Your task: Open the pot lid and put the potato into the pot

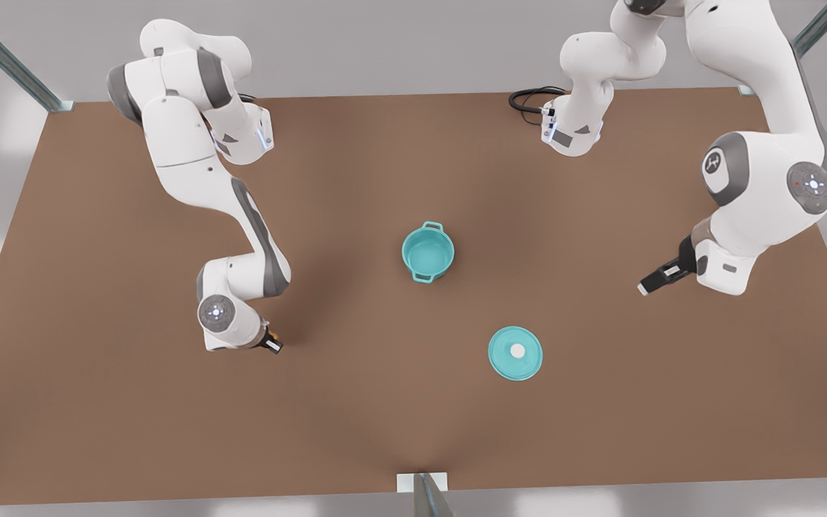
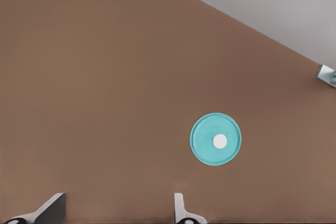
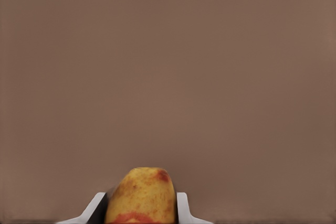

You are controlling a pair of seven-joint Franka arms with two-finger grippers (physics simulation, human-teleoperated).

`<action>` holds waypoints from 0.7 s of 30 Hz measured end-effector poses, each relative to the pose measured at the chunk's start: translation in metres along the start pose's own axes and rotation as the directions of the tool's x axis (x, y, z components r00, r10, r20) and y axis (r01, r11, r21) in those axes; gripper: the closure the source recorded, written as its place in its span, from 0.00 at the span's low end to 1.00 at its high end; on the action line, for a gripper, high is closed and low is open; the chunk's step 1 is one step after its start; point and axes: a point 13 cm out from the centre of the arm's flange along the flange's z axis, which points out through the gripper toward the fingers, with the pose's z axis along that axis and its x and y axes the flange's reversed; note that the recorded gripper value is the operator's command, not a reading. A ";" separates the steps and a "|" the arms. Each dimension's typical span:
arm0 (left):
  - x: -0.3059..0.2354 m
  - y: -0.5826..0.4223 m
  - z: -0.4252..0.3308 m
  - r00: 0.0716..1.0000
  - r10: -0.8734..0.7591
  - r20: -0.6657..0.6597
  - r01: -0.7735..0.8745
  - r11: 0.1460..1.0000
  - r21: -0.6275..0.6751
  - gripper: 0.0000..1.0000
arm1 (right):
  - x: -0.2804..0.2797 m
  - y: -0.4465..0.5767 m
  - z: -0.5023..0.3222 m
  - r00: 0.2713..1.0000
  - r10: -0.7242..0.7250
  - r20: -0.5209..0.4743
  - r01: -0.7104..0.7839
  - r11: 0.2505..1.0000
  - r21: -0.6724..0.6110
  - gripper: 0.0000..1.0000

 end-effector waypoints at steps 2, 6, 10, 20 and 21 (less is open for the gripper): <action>0.002 0.001 0.001 0.999 0.052 -0.010 -0.052 0.999 -0.008 0.00 | 0.001 0.001 -0.006 1.000 0.002 -0.003 -0.002 1.000 -0.004 0.46; -0.004 -0.004 -0.007 0.990 0.141 0.004 -0.141 0.990 -0.006 0.00 | 0.004 0.002 -0.012 1.000 0.005 -0.010 -0.005 1.000 -0.005 0.46; -0.016 -0.001 0.002 0.978 0.209 -0.005 -0.209 0.977 -0.033 0.00 | 0.010 0.008 -0.023 1.000 0.001 -0.017 -0.001 1.000 -0.012 0.46; -0.015 -0.006 0.013 0.943 0.332 -0.027 -0.333 0.942 -0.034 0.00 | 0.085 0.073 -0.074 0.996 -0.077 -0.044 0.074 0.995 -0.071 0.47; -0.015 -0.006 0.013 0.940 0.340 -0.028 -0.341 0.939 -0.033 0.00 | 0.095 0.079 -0.077 0.995 -0.084 -0.047 0.081 0.994 -0.073 0.47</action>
